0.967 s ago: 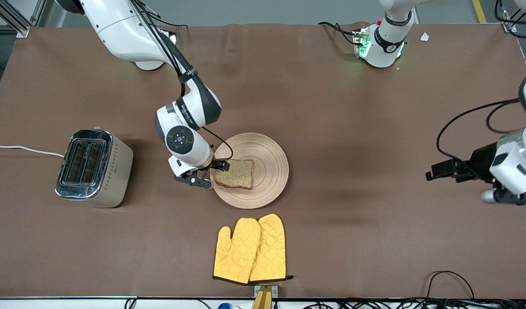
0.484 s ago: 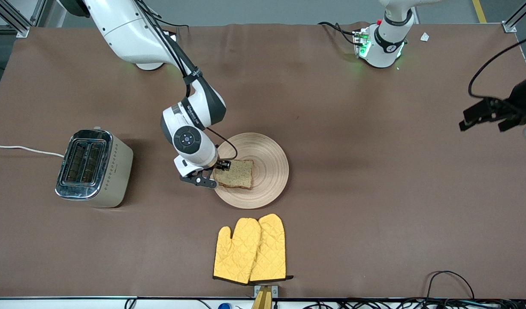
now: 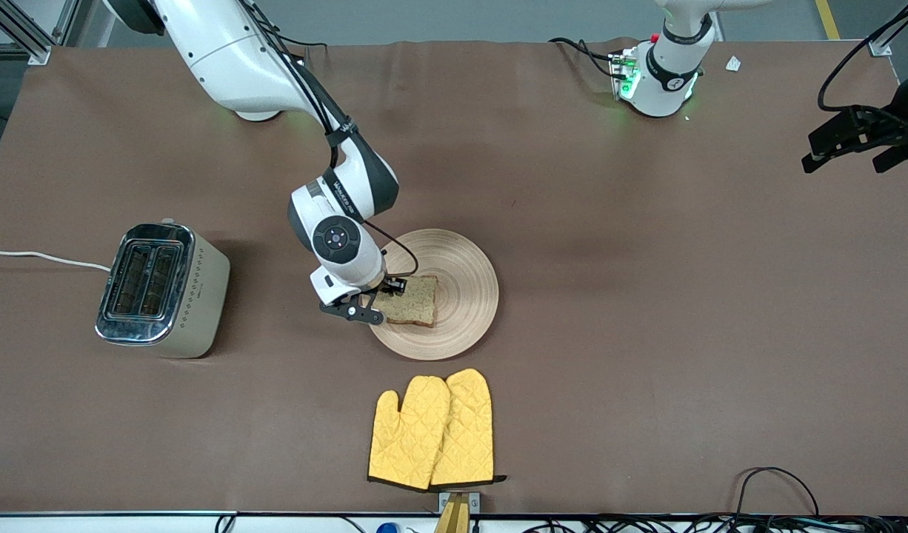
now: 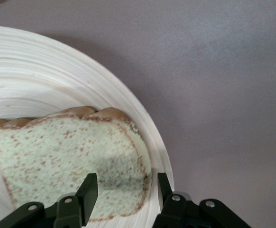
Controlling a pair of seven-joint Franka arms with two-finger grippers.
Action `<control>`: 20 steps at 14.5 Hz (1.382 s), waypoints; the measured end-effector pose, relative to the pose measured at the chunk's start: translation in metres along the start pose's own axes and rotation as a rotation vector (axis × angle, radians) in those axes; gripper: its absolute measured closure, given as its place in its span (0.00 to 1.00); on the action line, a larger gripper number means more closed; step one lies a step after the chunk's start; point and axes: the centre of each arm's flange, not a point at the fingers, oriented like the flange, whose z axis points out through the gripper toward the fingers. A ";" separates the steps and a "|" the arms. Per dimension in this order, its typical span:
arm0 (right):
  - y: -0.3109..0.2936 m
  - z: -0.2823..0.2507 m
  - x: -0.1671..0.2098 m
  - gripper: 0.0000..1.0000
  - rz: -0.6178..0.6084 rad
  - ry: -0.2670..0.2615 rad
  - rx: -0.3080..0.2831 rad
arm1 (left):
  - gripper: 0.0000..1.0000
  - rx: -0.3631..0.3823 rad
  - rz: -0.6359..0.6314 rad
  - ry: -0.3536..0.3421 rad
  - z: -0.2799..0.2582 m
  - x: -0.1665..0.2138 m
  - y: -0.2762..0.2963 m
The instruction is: Move plate and put bread in toaster
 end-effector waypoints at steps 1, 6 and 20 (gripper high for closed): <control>0.001 0.001 0.001 0.41 -0.003 0.006 -0.009 | 0.00 0.002 0.000 0.000 0.000 -0.001 0.000; 0.001 0.002 0.001 0.46 -0.004 0.011 -0.013 | 0.00 0.006 0.000 -0.010 0.005 -0.001 0.000; -0.009 0.007 -0.006 0.57 0.008 0.015 -0.018 | 0.00 0.022 0.024 -0.020 0.017 0.006 0.011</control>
